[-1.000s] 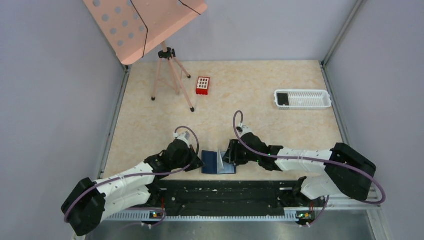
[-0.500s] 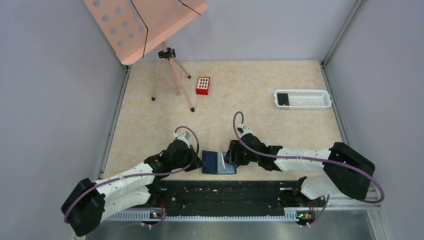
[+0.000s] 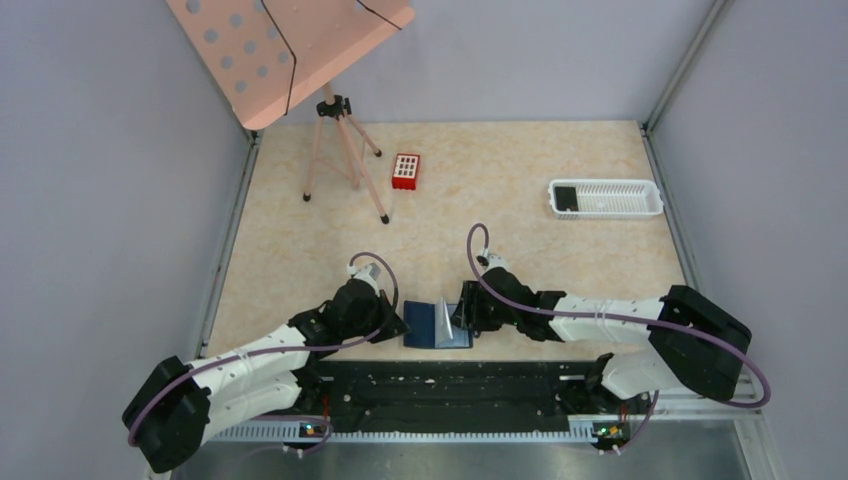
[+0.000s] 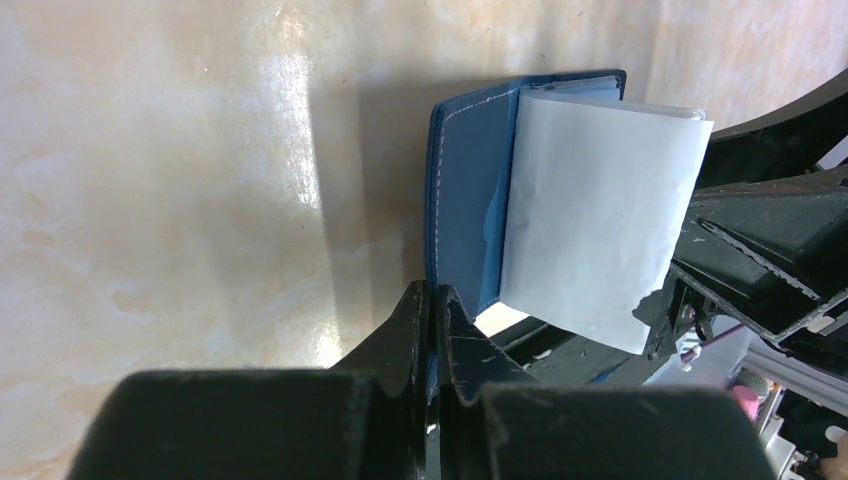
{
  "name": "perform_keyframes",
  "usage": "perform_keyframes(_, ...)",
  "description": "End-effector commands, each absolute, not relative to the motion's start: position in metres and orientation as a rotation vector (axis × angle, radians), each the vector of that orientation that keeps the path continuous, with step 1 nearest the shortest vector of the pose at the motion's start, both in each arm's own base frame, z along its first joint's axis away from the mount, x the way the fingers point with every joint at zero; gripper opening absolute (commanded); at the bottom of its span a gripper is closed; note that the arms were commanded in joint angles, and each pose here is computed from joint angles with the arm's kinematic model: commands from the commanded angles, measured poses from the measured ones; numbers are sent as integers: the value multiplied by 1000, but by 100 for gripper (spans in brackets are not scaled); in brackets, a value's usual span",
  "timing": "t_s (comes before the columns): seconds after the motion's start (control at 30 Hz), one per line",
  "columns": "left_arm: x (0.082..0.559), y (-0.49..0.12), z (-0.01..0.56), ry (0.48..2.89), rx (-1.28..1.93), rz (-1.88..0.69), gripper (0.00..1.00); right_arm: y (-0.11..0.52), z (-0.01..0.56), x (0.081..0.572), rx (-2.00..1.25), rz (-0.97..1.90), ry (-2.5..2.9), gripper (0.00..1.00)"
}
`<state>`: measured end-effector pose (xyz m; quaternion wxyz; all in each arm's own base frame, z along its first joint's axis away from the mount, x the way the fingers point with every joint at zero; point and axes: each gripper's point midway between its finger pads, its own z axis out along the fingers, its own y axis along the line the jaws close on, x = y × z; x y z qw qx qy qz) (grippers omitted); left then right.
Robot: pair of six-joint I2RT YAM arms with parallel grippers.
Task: Take the credit cards out of the card holder
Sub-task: Open the card holder at the center of the board.
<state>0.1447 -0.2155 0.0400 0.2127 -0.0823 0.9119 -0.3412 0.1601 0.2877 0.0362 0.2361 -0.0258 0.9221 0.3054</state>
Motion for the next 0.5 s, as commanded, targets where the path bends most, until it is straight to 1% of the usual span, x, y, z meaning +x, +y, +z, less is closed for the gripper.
perform_keyframes(0.0, 146, -217, 43, 2516, -214, -957, 0, 297, 49, 167, -78, 885, 2488, 48)
perform_keyframes(0.13, 146, -217, 45, 2511, -215, -963, 0, 305, 54, 165, -85, 954, 2465, 46)
perform_keyframes(0.47, 145, -218, 43, 2514, -220, -971, 0, 314, 57, 162, -92, 1028, 2460, 45)
